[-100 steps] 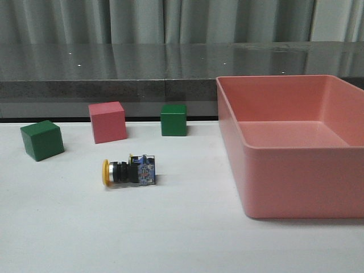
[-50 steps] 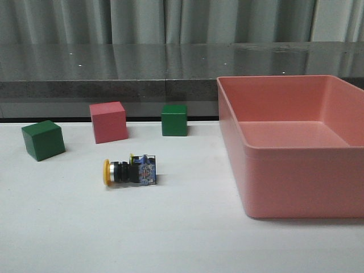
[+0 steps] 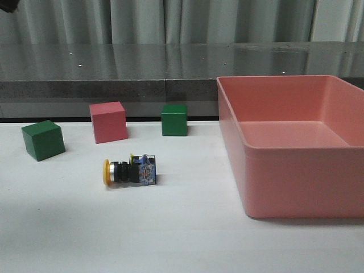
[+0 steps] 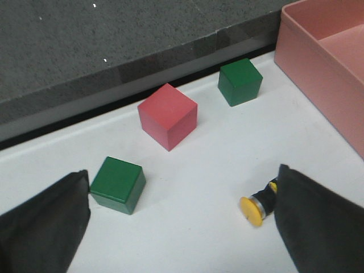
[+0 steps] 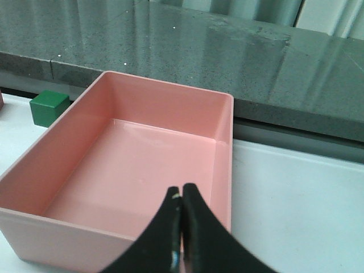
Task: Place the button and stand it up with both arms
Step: 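Move the left gripper down toward the button lying on its side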
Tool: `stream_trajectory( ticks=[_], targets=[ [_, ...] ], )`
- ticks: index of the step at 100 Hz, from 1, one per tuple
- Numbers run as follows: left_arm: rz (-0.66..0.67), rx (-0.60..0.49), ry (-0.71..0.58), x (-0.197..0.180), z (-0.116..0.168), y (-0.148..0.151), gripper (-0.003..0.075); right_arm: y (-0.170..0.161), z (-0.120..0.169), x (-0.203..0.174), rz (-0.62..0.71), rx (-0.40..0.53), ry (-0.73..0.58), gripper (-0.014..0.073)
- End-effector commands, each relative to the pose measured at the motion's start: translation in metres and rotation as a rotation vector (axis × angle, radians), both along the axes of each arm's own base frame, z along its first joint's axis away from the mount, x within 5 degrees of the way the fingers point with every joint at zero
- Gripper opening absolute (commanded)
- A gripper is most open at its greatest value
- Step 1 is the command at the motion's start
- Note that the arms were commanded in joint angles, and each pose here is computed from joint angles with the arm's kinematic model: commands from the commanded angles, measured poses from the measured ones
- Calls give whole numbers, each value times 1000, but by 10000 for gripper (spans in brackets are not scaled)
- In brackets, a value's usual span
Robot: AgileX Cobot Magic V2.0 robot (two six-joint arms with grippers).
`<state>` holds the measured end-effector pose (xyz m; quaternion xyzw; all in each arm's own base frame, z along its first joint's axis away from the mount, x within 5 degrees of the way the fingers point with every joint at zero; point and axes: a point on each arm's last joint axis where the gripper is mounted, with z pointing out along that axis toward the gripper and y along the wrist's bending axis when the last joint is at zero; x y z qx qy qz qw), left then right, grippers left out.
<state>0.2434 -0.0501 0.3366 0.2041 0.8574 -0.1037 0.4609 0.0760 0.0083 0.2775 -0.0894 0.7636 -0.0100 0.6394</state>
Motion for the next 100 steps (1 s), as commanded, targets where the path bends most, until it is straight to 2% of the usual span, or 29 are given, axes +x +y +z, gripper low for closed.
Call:
stream_trajectory(
  ticks=[1,13,26,50,73,88,100],
  targets=[
    [11,-82,-58,9,12,-5,671,-2,16,1,-20,14,-104,-76],
    [-161,-40,-109,25,-2,-22,671,-2,16,1,-20,14,-104,-76],
    [-376,-102,-146,43,-23,-41,671,-2,16,1,-20,15,-103,-76],
    [-718,-91,-130,67,-86,-60,671,-1,16,1,-20,15,-99,-76],
    [-753,-127,-35,80,-129,-64,671,-1,16,1,-19,15,-99,-76],
    [-747,-164,-14,84,-142,-65,671,-1,15,1,-19,15,-94,-76],
    [-764,-143,-30,85,-144,-65,671,-1,15,1,-18,15,-92,-76]
  ],
)
